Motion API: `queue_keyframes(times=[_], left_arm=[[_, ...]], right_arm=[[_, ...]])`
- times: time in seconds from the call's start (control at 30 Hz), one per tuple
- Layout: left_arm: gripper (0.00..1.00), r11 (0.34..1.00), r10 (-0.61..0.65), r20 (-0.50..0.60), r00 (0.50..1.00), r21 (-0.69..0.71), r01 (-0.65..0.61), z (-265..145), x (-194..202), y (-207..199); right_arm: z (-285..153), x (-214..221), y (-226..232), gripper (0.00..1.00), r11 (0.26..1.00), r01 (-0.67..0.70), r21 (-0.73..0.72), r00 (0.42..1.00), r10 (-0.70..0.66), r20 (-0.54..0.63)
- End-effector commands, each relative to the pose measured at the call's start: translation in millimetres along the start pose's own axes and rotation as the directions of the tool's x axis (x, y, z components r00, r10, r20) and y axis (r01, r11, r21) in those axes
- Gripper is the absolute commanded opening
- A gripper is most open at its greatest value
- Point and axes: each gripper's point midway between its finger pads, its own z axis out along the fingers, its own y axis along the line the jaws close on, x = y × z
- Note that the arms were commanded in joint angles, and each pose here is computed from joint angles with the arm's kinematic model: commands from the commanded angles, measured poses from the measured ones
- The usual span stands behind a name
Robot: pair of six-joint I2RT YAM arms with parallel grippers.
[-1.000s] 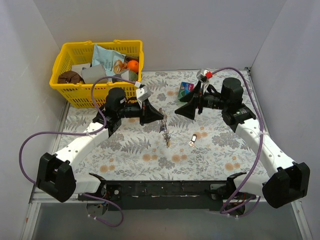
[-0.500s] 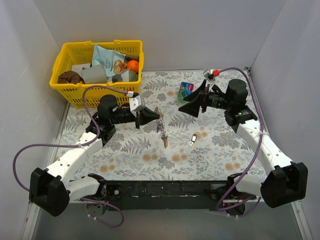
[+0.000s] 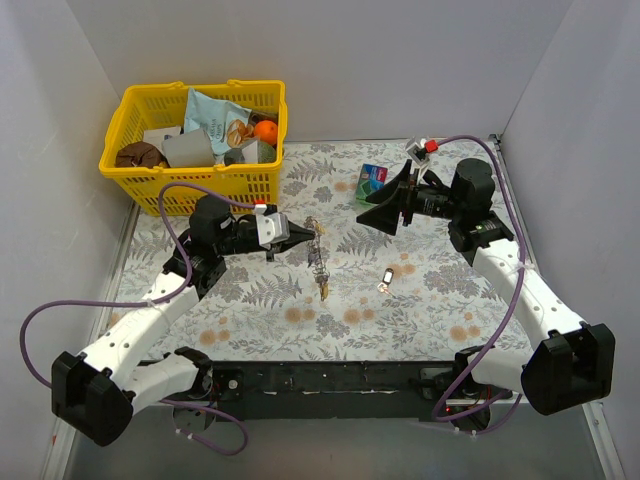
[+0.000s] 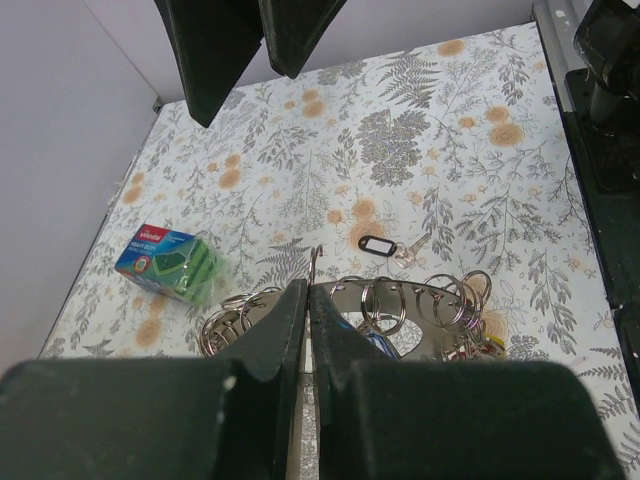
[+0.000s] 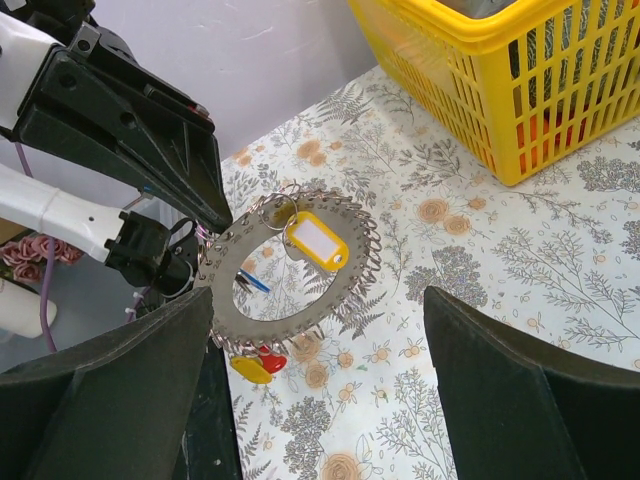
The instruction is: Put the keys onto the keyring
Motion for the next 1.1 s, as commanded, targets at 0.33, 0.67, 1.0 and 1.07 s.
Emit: queue_keyframes(times=[0.33, 0.67, 1.0, 1.07], left_arm=[[0.0, 0.99, -0.139, -0.018, 0.99, -0.004, 0.139, 2, 7, -6], [0.0, 0.929, -0.371, -0.054, 0.927, -0.009, 0.371, 8, 35, -19], [0.0, 0.927, -0.373, -0.073, 0.925, 0.016, 0.375, -1, 65, -48], [0.0, 0.925, -0.378, -0.084, 0.922, 0.019, 0.381, -2, 71, -51]], right_arm=[[-3, 14, -15, 0.93, 0.998, 0.0, 0.069, 1.0, 0.001, -0.027], [-11, 54, -32, 0.93, 0.986, -0.049, 0.156, 0.995, 0.063, -0.082], [-25, 102, -53, 0.94, 0.962, -0.067, 0.266, 0.978, 0.116, -0.173], [-26, 108, -54, 0.93, 0.959, -0.078, 0.271, 0.975, 0.13, -0.181]])
